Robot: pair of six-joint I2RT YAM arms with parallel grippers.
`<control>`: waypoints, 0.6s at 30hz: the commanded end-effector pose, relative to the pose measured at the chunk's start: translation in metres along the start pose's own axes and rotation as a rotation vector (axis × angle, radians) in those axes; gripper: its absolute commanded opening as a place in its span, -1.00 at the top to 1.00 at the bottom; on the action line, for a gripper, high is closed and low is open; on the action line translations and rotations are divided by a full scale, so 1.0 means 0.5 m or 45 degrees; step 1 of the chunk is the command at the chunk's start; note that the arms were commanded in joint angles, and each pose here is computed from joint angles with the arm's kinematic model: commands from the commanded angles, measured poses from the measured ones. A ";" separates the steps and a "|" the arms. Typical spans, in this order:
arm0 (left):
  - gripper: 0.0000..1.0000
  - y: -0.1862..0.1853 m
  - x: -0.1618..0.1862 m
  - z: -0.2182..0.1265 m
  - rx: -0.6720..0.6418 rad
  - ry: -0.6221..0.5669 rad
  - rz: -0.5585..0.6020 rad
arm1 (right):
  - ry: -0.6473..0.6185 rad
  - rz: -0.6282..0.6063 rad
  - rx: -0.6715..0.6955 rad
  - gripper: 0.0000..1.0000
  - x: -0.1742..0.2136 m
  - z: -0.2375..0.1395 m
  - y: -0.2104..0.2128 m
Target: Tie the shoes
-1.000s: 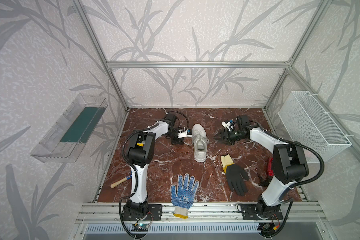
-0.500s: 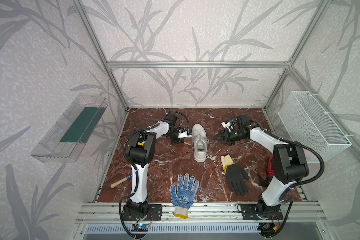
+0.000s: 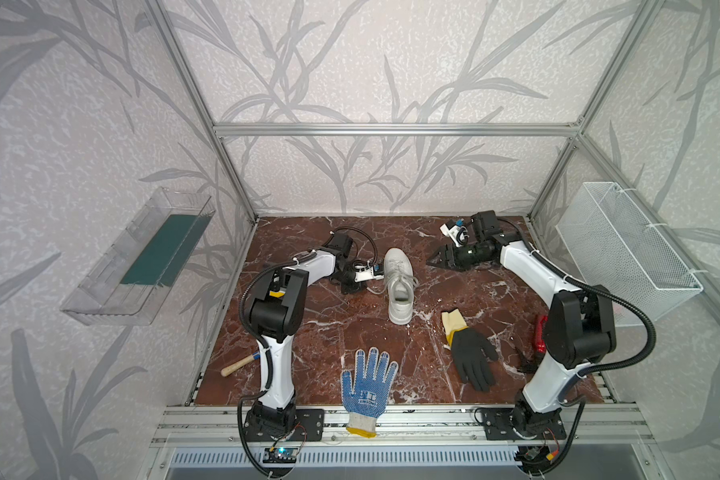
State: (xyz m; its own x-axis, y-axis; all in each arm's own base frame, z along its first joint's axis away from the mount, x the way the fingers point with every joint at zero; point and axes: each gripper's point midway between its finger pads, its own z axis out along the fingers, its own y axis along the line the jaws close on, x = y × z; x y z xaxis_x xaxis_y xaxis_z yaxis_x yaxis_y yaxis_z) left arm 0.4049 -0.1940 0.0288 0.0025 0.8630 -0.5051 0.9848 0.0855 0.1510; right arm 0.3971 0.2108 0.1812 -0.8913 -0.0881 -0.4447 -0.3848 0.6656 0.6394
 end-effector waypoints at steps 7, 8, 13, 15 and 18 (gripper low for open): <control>1.00 -0.042 -0.056 -0.068 -0.033 -0.114 -0.007 | 0.179 -0.438 0.140 -0.10 -0.017 0.077 0.034; 1.00 -0.048 -0.057 -0.069 -0.030 -0.115 -0.004 | 0.207 -0.467 0.146 -0.10 -0.018 0.089 0.038; 1.00 -0.061 -0.066 -0.074 -0.032 -0.127 -0.050 | 0.305 -0.593 0.155 -0.09 -0.015 0.149 0.059; 1.00 -0.065 -0.071 -0.076 -0.032 -0.134 -0.055 | 0.326 -0.615 0.144 -0.09 -0.016 0.170 0.066; 1.00 -0.072 -0.073 -0.077 -0.036 -0.134 -0.058 | 0.359 -0.617 0.138 -0.09 -0.017 0.194 0.066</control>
State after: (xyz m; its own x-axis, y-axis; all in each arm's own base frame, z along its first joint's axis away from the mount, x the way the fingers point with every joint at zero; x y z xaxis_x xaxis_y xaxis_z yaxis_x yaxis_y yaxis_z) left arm 0.3677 -0.2044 0.0592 -0.0338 0.8219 -0.5686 0.9813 0.1352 0.1372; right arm 0.4209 0.3043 0.1473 -0.6693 -0.5415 -0.5088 -0.7345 0.5851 0.3437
